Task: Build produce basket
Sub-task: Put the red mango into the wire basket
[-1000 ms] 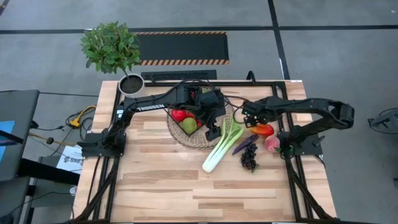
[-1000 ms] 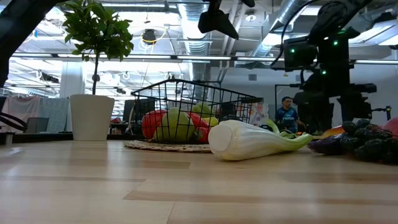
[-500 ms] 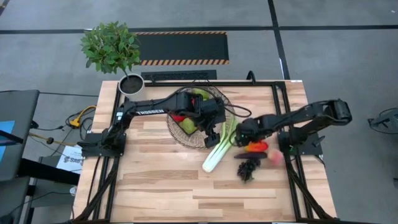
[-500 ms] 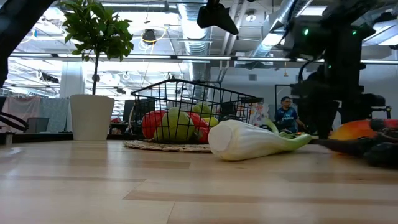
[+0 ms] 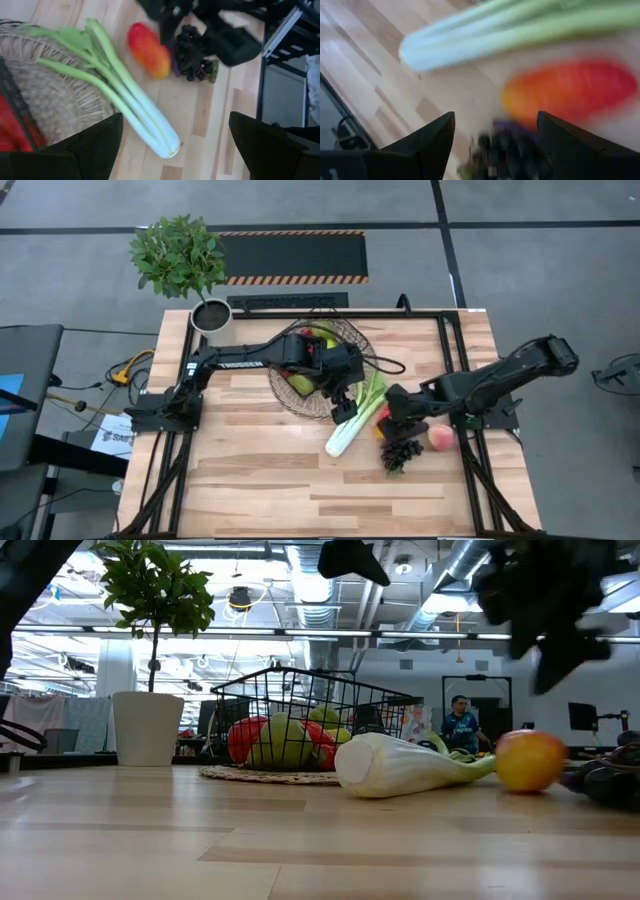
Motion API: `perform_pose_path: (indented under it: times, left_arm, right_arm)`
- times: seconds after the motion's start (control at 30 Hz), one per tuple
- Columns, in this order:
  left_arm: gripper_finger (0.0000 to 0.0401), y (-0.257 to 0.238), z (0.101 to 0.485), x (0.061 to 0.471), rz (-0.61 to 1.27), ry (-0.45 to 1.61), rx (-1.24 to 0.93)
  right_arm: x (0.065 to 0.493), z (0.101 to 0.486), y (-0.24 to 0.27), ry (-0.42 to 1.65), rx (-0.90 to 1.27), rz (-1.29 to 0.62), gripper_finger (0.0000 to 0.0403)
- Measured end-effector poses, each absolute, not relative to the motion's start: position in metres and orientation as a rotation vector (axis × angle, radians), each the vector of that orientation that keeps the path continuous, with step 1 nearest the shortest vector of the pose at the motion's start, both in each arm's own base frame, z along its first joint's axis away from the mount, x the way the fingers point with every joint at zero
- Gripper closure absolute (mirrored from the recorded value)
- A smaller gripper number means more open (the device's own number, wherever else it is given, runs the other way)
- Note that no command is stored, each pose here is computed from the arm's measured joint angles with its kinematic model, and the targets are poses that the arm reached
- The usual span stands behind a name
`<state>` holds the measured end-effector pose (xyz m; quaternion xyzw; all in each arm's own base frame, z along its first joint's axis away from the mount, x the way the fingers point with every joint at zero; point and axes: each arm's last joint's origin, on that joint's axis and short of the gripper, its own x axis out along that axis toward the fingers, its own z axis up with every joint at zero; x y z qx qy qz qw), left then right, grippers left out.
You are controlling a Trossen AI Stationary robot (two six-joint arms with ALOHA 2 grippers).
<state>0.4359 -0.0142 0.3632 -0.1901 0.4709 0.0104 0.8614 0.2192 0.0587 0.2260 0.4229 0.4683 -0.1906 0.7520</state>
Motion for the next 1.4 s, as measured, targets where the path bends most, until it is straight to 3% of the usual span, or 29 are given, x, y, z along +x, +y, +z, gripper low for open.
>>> perform_pose_path:
  times: [0.23, 0.47, 0.9, 1.27, 1.4]
  left_arm:
    - [0.0053, -0.034, 0.368, 0.441, -0.023, 0.918, -0.387]
    - [0.0053, -0.047, 0.369, 0.442, 0.004, 0.889, -0.35]
    - [0.0053, -0.048, 0.37, 0.442, 0.025, 0.877, -0.375]
    - [0.0053, -0.048, 0.372, 0.445, 0.04, 0.84, -0.41]
    - [0.0053, -0.049, 0.372, 0.445, 0.042, 0.842, -0.416]
  right_arm:
    - [0.17, 0.243, 0.066, 1.308, 0.909, -0.823, 0.0097]
    - [0.152, 0.233, 0.08, 1.353, 0.856, -1.177, 0.0097]
    - [0.157, 0.203, 0.112, 1.318, 0.72, -1.331, 0.0097]
    - [0.126, 0.169, 0.121, 1.201, 0.93, -1.32, 0.0097]
    - [0.125, 0.172, 0.127, 1.178, 0.954, -1.313, 0.0097]
